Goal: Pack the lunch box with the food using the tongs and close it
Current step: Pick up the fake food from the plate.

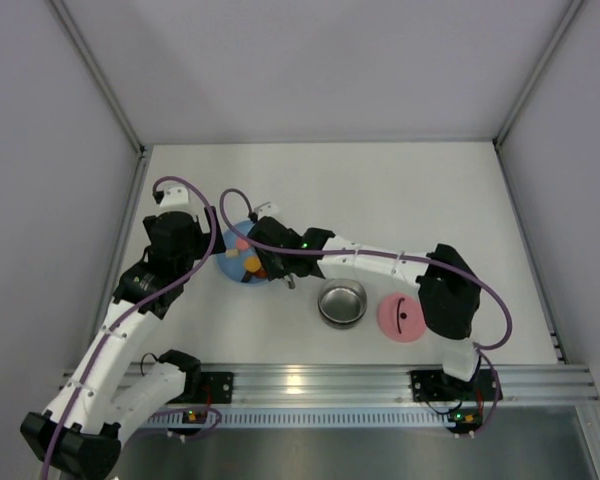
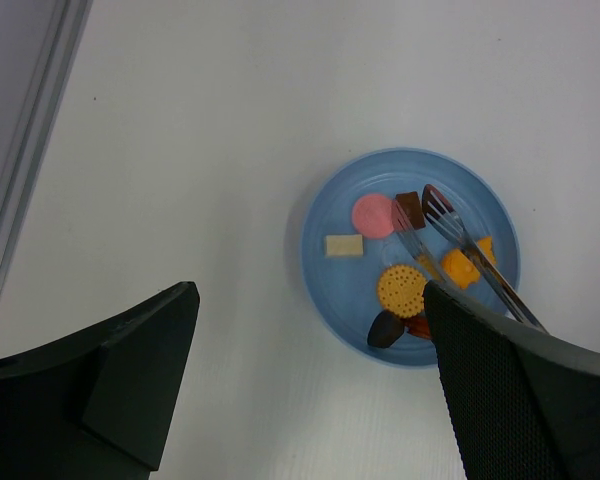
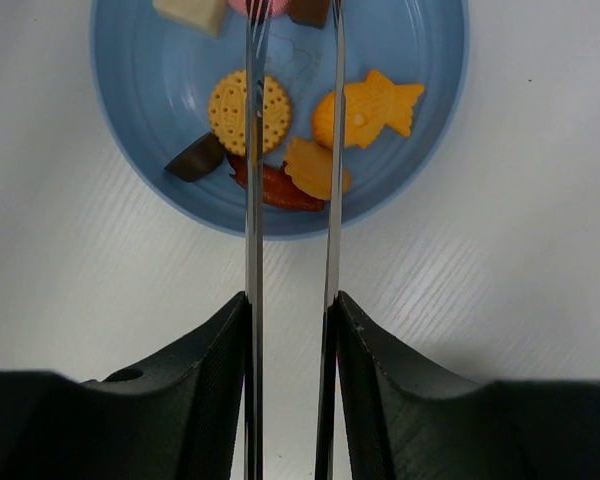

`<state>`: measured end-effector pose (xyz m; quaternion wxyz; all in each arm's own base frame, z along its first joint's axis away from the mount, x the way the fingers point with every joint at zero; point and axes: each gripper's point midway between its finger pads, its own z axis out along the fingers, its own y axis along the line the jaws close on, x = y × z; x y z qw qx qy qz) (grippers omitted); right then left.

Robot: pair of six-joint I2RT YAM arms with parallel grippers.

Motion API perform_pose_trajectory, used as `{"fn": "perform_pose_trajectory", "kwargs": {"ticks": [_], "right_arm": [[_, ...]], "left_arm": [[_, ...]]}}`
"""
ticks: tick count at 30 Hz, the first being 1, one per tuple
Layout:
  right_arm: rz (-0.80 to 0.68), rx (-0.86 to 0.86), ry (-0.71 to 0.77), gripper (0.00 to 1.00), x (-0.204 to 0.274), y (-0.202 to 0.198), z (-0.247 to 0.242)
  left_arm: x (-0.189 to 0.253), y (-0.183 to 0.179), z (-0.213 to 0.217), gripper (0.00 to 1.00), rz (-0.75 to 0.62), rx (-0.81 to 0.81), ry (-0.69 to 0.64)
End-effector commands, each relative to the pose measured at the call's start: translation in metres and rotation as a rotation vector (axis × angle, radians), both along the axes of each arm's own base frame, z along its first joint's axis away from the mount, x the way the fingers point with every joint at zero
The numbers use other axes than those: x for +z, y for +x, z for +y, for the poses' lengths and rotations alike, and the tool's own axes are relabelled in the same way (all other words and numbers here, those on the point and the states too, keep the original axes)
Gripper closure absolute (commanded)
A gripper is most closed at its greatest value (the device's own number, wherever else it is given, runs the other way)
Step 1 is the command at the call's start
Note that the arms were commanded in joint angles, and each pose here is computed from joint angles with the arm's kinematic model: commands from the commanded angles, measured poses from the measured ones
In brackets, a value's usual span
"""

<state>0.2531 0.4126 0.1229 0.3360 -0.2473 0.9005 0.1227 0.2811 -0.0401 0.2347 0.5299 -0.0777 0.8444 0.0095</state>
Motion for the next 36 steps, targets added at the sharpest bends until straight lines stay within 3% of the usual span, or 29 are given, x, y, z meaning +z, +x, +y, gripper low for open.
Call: {"fn": "perform_pose_trajectory", "kwargs": {"ticks": [1,30,36], "right_arm": [[-0.032,-0.014,0.059,0.63,0.019,0.005,0.018],[-0.030,-0.027,-0.002,0.67,0.004,0.009,0.015],[-0.047,-0.038,0.004,0.90,0.016,0.008,0.007]], "left_arm": [[0.018,0.002,0.002,0.01,-0.049,0.018,-0.016],[0.017,0.002,0.001,0.01,-0.044,0.012,-0.016],[0.017,0.002,0.001,0.01,-0.045,0.011,-0.015]]}}
